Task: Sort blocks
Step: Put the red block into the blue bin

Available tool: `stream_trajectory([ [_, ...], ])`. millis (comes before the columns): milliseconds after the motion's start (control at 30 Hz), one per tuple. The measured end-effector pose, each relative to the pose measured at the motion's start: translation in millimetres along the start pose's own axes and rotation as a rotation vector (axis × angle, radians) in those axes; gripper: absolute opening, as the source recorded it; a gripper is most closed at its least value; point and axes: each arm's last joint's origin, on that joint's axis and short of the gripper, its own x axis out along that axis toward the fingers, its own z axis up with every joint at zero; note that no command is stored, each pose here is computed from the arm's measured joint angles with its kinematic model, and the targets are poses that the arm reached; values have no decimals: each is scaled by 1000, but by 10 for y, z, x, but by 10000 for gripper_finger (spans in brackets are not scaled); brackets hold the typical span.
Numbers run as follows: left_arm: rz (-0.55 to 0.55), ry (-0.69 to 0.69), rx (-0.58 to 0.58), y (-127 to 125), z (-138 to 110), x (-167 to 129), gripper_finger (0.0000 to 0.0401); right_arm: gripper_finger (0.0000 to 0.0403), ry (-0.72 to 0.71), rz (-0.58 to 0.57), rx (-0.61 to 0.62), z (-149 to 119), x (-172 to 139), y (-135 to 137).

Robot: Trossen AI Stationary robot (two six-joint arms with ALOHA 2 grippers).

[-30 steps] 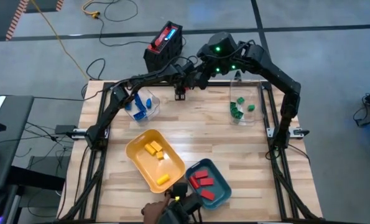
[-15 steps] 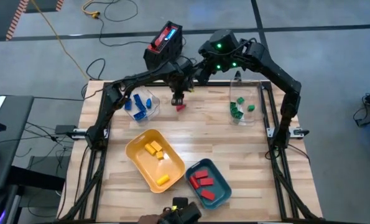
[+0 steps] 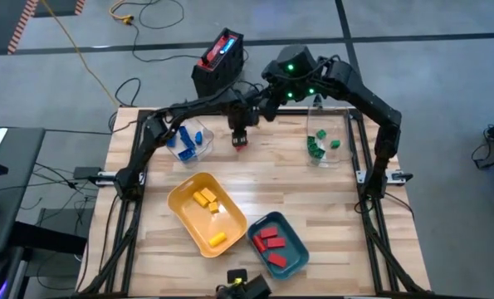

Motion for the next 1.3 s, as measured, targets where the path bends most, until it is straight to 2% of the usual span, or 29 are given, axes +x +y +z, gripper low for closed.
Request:
stream_trajectory([
  [67,-37,39,6,-84,14,113,112,120,6,2,-2,-8,-10,12],
  [233,-218,75,56,-364,31,145,111,120,9,-9,1,-18,-106,-15],
  [333,-156,101,18,-422,58,128,111,120,-3,-27,2,-15,-155,-16],
  [533,-186,111,-173,-425,6,-80,111,120,14,-75,-1,-55,-277,-15],
  [700,-138,27,-266,-522,62,-362,111,120,-37,-113,-7,-30,-399,-16],
  [800,-70,13,-294,-625,127,-360,113,120,-56,-123,-9,-18,-443,-23],
  [867,-41,0,-332,-685,168,-255,120,120,-61,-127,-10,-16,-446,-17],
  [1000,-49,10,-401,-706,150,-85,158,120,-57,-119,-17,-24,-443,21],
  [1167,-52,51,-461,-665,75,-12,238,120,-57,-110,-23,-27,-440,50],
  [1300,-55,62,-450,-664,61,-16,294,120,-65,-113,-20,-19,-441,37],
])
